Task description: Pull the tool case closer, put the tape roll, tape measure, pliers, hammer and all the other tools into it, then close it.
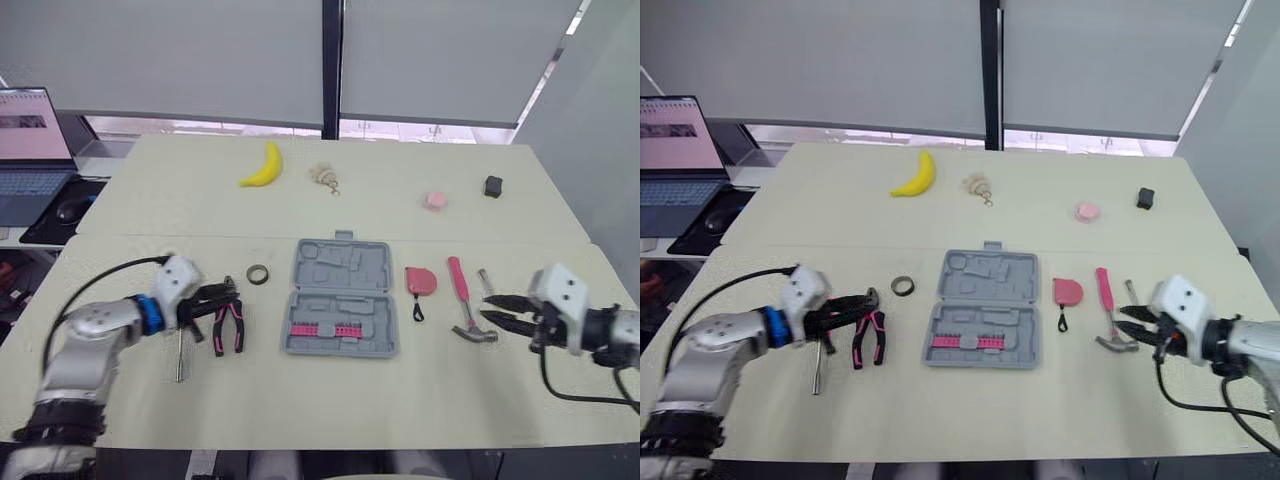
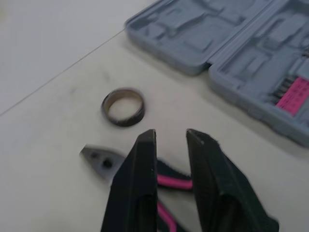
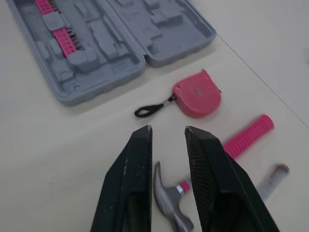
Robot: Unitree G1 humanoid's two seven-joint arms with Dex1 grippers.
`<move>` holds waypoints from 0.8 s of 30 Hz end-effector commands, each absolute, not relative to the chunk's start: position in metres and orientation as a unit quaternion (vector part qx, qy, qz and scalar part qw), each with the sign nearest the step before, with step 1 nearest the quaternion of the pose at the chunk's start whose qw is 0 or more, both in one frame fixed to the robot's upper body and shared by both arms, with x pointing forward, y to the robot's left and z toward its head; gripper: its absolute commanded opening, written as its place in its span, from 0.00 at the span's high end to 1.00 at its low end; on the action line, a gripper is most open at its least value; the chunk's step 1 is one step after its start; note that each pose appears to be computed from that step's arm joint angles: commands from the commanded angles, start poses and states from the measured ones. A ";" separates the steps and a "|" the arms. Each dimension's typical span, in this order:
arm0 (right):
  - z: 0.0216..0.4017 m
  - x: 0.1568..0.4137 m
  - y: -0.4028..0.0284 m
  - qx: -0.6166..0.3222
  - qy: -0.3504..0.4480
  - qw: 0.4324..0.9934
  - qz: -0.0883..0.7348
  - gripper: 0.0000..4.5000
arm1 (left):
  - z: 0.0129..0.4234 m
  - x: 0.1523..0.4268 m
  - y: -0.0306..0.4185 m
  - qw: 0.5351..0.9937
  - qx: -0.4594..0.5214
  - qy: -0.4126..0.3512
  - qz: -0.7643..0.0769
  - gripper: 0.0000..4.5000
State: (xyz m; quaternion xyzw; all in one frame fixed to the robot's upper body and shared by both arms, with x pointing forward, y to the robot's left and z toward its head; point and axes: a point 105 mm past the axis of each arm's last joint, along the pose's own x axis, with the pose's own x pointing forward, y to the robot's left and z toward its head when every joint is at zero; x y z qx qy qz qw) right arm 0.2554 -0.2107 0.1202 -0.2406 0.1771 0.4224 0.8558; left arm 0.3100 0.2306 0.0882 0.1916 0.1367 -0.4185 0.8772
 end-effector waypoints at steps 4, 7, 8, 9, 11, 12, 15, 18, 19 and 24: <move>0.104 0.284 -0.190 -0.274 0.184 0.847 0.418 1.00 | 0.078 0.332 0.206 0.845 0.227 0.147 -0.462 1.00; 0.096 0.300 -0.178 -0.277 0.185 0.847 0.414 1.00 | 0.070 0.344 0.195 0.836 0.238 0.152 -0.470 1.00; 0.093 0.306 -0.174 -0.278 0.187 0.847 0.413 1.00 | 0.068 0.347 0.190 0.832 0.244 0.153 -0.475 1.00; 0.089 0.311 -0.170 -0.279 0.191 0.846 0.412 1.00 | 0.066 0.350 0.185 0.827 0.250 0.156 -0.480 1.00; 0.084 0.321 -0.165 -0.281 0.196 0.845 0.410 1.00 | 0.063 0.355 0.181 0.820 0.260 0.159 -0.484 1.00; 0.082 0.325 -0.162 -0.285 0.197 0.844 0.410 1.00 | 0.062 0.357 0.179 0.818 0.265 0.160 -0.486 1.00; 0.080 0.336 -0.154 -0.288 0.195 0.841 0.414 1.00 | 0.060 0.363 0.177 0.814 0.283 0.162 -0.480 1.00; 0.075 0.344 -0.146 -0.290 0.200 0.836 0.420 1.00 | 0.058 0.367 0.177 0.816 0.288 0.162 -0.474 1.00; 0.073 0.346 -0.144 -0.290 0.201 0.835 0.422 1.00 | 0.058 0.368 0.177 0.816 0.290 0.162 -0.472 1.00; 0.065 0.357 -0.133 -0.293 0.204 0.829 0.429 1.00 | 0.056 0.370 0.179 0.820 0.292 0.166 -0.464 1.00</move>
